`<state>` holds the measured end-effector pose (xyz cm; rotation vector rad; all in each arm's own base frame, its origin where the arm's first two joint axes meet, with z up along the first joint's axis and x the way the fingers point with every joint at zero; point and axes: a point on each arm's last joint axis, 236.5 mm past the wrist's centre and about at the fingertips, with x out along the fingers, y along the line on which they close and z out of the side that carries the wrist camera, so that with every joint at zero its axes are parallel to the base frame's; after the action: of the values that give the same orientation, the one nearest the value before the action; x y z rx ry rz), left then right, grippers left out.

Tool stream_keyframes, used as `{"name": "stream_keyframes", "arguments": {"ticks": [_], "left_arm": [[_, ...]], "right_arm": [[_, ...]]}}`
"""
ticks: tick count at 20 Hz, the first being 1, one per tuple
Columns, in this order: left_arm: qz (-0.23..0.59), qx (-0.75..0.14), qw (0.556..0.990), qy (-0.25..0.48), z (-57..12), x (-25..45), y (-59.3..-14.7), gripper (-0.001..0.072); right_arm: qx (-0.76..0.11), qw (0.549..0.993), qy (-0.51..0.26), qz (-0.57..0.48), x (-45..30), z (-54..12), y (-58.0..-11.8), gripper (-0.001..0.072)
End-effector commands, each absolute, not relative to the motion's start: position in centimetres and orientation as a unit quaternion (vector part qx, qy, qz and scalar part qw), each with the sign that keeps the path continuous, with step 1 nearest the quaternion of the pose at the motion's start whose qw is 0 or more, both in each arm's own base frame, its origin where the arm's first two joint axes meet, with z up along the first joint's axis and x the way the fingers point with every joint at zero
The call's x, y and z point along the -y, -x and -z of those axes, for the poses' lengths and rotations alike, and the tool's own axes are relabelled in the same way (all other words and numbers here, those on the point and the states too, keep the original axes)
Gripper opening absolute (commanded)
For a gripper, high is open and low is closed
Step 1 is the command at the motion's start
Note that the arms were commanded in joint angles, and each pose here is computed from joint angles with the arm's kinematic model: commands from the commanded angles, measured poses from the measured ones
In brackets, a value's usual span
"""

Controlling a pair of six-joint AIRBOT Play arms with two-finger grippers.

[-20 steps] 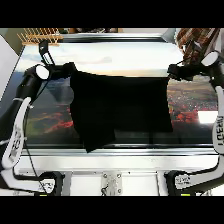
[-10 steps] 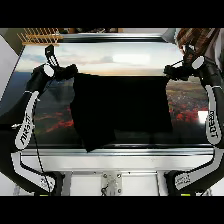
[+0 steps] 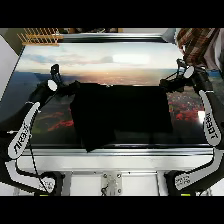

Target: Fold the clothes and pants, and hang the long-sleeved shirts on hangers.

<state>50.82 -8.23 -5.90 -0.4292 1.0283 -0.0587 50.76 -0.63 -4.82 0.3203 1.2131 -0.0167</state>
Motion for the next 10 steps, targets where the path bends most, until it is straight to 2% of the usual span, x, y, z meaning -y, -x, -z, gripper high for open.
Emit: {"name": "stream_keyframes", "arguments": {"ticks": [1, 3, 4, 5, 6, 7, 10], "left_arm": [[0.023, -0.51, 0.836, 0.202, 7.9, 8.3, -48.9, 0.0007], [0.023, -0.516, 0.832, 0.202, 8.2, 8.3, -48.4, 0.0007], [0.024, -0.519, 0.83, 0.202, 8.2, 8.4, -48.3, 0.0008], [0.025, -0.519, 0.83, 0.202, 7.9, 8.4, -48.2, 0.013], [0.027, -0.511, 0.835, 0.202, 6.9, 8.4, -48.4, 0.0406], [0.029, -0.496, 0.844, 0.201, 5.3, 8.1, -48.6, 0.0482], [0.03, -0.477, 0.854, 0.205, 0.1, 6.5, -47.2, 0.0484]], "right_arm": [[-0.601, 0.785, -0.149, 0.005, -0.4, 7.1, -48.5, 0.001], [-0.611, 0.777, -0.149, 0.004, -0.5, 7.3, -47.8, 0.0014], [-0.615, 0.774, -0.152, 0.001, -0.7, 7.3, -47.6, 0.0044], [-0.618, 0.77, -0.157, -0.003, -0.9, 7.1, -47.4, 0.0248], [-0.616, 0.771, -0.161, -0.005, -1.0, 6.5, -47.3, 0.0472], [-0.606, 0.779, -0.159, -0.006, -0.9, 5.3, -47.4, 0.0512], [-0.561, 0.816, -0.135, -0.014, 0.5, -1.1, -46.9, 0.0512]]}}
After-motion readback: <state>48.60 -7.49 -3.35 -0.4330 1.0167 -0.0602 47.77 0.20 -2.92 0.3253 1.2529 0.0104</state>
